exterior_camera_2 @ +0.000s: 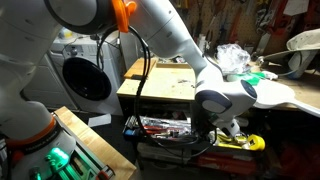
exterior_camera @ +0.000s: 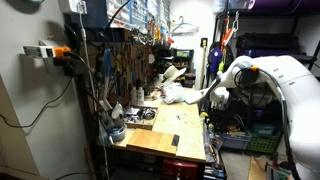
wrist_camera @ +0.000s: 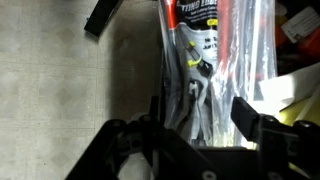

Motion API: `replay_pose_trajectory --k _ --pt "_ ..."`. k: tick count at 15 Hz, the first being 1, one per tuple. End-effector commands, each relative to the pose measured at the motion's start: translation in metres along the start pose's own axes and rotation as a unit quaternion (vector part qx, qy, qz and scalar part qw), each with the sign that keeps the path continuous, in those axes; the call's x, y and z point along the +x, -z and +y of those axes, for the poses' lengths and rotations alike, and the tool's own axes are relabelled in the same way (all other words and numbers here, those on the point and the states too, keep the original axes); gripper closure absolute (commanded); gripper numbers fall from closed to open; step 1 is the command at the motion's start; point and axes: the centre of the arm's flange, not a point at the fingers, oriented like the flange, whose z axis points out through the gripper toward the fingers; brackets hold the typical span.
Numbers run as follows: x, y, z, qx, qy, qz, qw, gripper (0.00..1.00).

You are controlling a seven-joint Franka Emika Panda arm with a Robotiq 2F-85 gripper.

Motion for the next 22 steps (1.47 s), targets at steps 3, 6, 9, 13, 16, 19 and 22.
replay_pose_trajectory --k 3,6,9,13,16,19,22 --pt "0.010 -0.006 0.000 -0.011 -0.018 -0.005 0.9998 0.71" --pt "0.012 -0.007 -0.001 -0.016 -0.023 -0.001 0.9996 0.94" --pt "0.012 -0.007 -0.002 -0.019 -0.028 0.000 0.9994 0.99" --pt "0.011 -0.008 -0.003 -0.017 -0.039 -0.004 0.9991 0.95" --pt "0.007 -0.004 -0.003 -0.014 -0.039 -0.005 0.9991 0.97" --pt "0.003 0.004 -0.001 -0.011 -0.033 0.001 0.9994 0.99" --pt "0.003 0.004 -0.002 -0.016 -0.034 -0.002 0.9993 0.99"
